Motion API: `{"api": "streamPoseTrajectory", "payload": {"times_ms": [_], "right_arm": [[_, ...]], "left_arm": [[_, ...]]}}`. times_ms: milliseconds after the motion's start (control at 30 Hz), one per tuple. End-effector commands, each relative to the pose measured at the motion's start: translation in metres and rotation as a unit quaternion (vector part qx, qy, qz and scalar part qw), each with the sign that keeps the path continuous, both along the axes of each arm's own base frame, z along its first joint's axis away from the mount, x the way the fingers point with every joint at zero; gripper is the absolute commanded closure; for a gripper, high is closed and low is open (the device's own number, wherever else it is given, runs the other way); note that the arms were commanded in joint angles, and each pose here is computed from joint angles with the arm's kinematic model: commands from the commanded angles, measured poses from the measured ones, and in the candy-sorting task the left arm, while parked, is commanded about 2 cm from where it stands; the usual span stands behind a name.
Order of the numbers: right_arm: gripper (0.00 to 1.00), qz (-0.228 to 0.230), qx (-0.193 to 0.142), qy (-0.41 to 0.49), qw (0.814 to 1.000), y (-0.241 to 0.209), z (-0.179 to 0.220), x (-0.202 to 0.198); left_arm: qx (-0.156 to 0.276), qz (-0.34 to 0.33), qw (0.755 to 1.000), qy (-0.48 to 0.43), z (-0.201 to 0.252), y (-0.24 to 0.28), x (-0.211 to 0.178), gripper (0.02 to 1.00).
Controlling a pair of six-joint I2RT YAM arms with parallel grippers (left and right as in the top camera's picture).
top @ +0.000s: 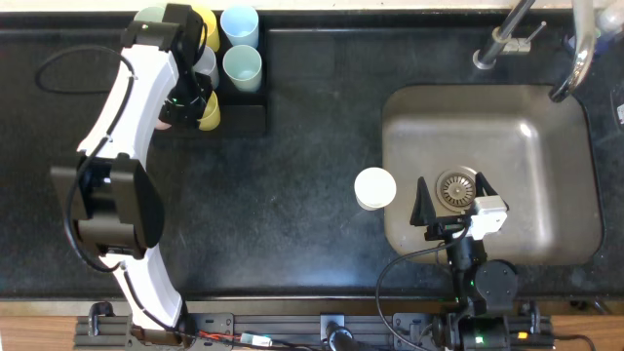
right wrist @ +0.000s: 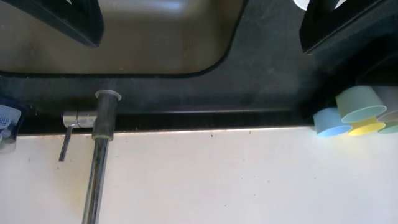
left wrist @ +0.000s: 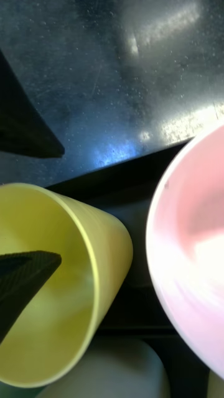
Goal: Store Cups
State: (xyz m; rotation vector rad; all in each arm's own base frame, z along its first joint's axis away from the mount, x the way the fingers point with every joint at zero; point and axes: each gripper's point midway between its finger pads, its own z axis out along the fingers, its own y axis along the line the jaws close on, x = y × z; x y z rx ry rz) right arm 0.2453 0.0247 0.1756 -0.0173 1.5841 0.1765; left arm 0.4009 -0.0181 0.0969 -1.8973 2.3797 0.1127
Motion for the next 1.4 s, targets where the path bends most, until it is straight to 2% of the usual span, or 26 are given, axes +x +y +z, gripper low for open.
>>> {"api": "streamPoseTrajectory", "payload": {"times_ms": [33, 200, 333, 400, 467, 500, 567, 633, 733, 833, 900, 933, 1000, 1033, 1233, 1400], "right_arm": [[0.003, -0.001, 0.003, -0.001, 1.0, 0.0, -0.003, 0.0], [0.003, -0.001, 0.003, -0.001, 1.0, 0.0, -0.003, 0.0], [0.003, -0.001, 0.003, -0.001, 1.0, 0.0, -0.003, 0.0], [0.003, -0.001, 0.003, -0.001, 1.0, 0.0, -0.003, 0.0], [0.005, -0.001, 0.003, -0.001, 1.0, 0.0, -0.003, 0.0], [0.003, 0.0, 0.003, -0.001, 1.0, 0.0, -0.003, 0.0], [0.003, -0.001, 0.003, -0.001, 1.0, 0.0, -0.003, 0.0], [0.005, -0.001, 0.003, -0.001, 1.0, 0.0, -0.003, 0.0], [0.005, -0.001, 0.003, -0.001, 1.0, 0.0, -0.003, 0.0], [0.005, -0.001, 0.003, -0.001, 1.0, 0.0, -0.003, 0.0], [0.005, -0.001, 0.003, -0.001, 1.0, 0.0, -0.003, 0.0], [0.003, -0.001, 0.003, -0.001, 1.0, 0.0, -0.003, 0.0], [0.005, -0.001, 0.003, -0.001, 1.0, 0.0, -0.003, 0.0], [0.003, -0.001, 0.003, -0.001, 1.0, 0.0, -0.003, 0.0], [0.003, 0.0, 0.003, -0.001, 1.0, 0.0, -0.003, 0.0], [0.003, -0.001, 0.003, -0.001, 1.0, 0.0, -0.003, 0.0]], "left_arm": [[0.019, 0.004, 0.998, -0.059, 0.052, 0.009, -0.007, 0.452], [0.033, 0.001, 0.991, -0.127, 0.111, 0.018, -0.024, 0.391], [0.06, -0.059, 0.969, -0.234, 0.171, 0.025, -0.028, 0.194], [0.103, -0.161, 0.922, -0.338, 0.218, 0.023, -0.017, 0.148], [0.154, -0.26, 0.857, -0.417, 0.257, 0.016, -0.013, 0.126], [0.181, -0.296, 0.823, -0.449, 0.274, 0.013, -0.015, 0.018], [0.231, -0.343, 0.759, -0.503, 0.302, 0.008, -0.027, 0.018], [0.262, -0.342, 0.719, -0.546, 0.318, 0.01, -0.047, 0.018], [0.279, -0.322, 0.685, -0.591, 0.321, 0.013, -0.084, 0.018], [0.286, -0.313, 0.67, -0.61, 0.307, 0.016, -0.116, 0.018], [0.303, -0.333, 0.648, -0.614, 0.294, 0.014, -0.135, 0.018], [0.331, -0.388, 0.608, -0.608, 0.28, 0.004, -0.15, 0.018], [0.357, -0.445, 0.563, -0.598, 0.261, -0.008, -0.163, 0.018], [0.363, -0.456, 0.554, -0.594, 0.252, -0.01, -0.167, 0.018], [0.362, -0.467, 0.552, -0.588, 0.19, -0.011, -0.175, 0.018], [0.367, -0.462, 0.532, -0.607, 0.159, -0.015, -0.173, 0.018]]}}
